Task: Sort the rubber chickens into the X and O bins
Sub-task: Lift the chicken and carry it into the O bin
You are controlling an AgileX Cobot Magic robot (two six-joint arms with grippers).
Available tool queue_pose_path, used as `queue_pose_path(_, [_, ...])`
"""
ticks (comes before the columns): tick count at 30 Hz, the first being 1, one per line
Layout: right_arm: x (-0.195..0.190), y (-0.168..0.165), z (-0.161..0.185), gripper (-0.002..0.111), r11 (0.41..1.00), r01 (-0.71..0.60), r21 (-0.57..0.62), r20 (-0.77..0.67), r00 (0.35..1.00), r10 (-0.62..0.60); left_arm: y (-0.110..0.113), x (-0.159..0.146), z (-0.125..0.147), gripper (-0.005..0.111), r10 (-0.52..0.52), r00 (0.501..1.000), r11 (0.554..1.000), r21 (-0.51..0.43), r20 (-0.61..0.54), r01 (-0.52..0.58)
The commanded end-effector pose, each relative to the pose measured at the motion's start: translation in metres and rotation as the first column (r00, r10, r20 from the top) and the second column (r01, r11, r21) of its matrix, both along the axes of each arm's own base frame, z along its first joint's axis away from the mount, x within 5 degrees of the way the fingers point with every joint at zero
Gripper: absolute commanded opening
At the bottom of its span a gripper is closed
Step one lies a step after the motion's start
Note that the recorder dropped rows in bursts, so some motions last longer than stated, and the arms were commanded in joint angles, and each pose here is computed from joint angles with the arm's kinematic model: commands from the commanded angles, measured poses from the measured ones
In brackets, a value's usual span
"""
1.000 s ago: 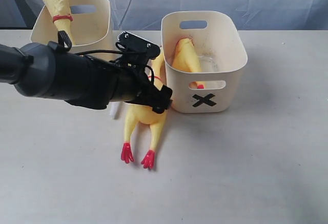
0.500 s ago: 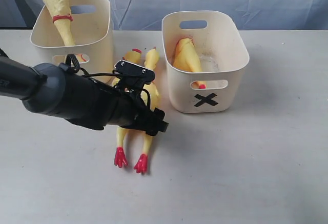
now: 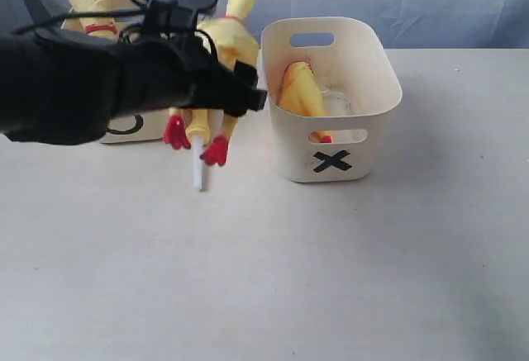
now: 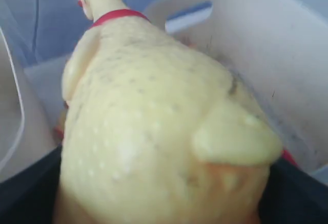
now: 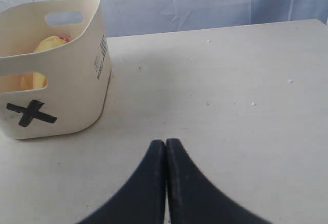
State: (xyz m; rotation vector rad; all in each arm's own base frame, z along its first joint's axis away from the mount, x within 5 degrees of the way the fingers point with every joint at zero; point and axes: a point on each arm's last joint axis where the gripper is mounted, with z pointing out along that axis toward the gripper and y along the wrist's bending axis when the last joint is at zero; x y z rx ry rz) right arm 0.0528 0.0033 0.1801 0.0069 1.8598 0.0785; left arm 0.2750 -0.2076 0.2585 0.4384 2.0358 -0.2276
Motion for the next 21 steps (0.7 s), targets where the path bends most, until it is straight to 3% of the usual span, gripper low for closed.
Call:
queue_pose_path(1, [0.000,0.000,0.000,0.000,1.000,-0.003,-0.001,0.013,1.000,0.003,0.018,0.002,0.053,0.000,0.100,0.968,0.993,0.037,0.231,-0.111])
queue_pose_path(3, [0.000,0.000,0.000,0.000,1.000,-0.003,-0.003,0.013,1.000,0.003,0.022,0.004,0.065,0.000,0.053,0.922,0.980,0.156,0.383,-0.121])
queue_pose_path(4, [0.000,0.000,0.000,0.000,1.000,-0.003,-0.003,0.013,1.000,0.003,0.023,0.005,0.067,0.000,0.054,0.908,0.975,0.173,0.415,-0.138])
queue_pose_path(5, [0.000,0.000,0.000,0.000,1.000,-0.003,-0.003,0.013,1.000,0.003,0.029,0.010,0.073,0.000,0.105,0.862,0.963,0.167,0.497,-0.214])
queue_pose_path(7, [0.000,0.000,0.000,0.000,1.000,-0.003,-0.003,0.013,1.000,0.003,0.044,0.022,0.075,0.000,0.250,0.782,0.938,0.058,0.570,-0.342])
queue_pose_path(10, [0.000,0.000,0.000,0.000,1.000,-0.003,-0.003,0.013,1.000,0.003,0.071,0.048,0.063,0.000,0.392,0.724,0.901,-0.078,0.568,-0.426])
queue_pose_path(12, [0.000,0.000,0.000,0.000,1.000,-0.003,-0.003,0.013,1.000,0.003,0.078,0.062,0.057,0.000,0.322,0.699,0.914,-0.018,0.638,-0.405])
queue_pose_path(14, [0.000,0.000,0.000,0.000,1.000,-0.003,-0.002,0.011,1.000,0.003,0.088,0.076,0.047,0.000,0.282,0.662,0.898,0.052,0.695,-0.437])
queue_pose_path(17, [0.000,0.000,0.000,0.000,1.000,-0.003,-0.002,0.011,1.000,0.003,0.106,0.091,0.032,0.000,0.291,0.645,0.876,0.074,0.707,-0.476])
queue_pose_path(21, [0.000,0.000,0.000,0.000,1.000,-0.003,-0.002,0.011,1.000,0.003,0.123,0.111,0.008,0.000,0.215,0.714,0.923,0.100,0.666,-0.371])
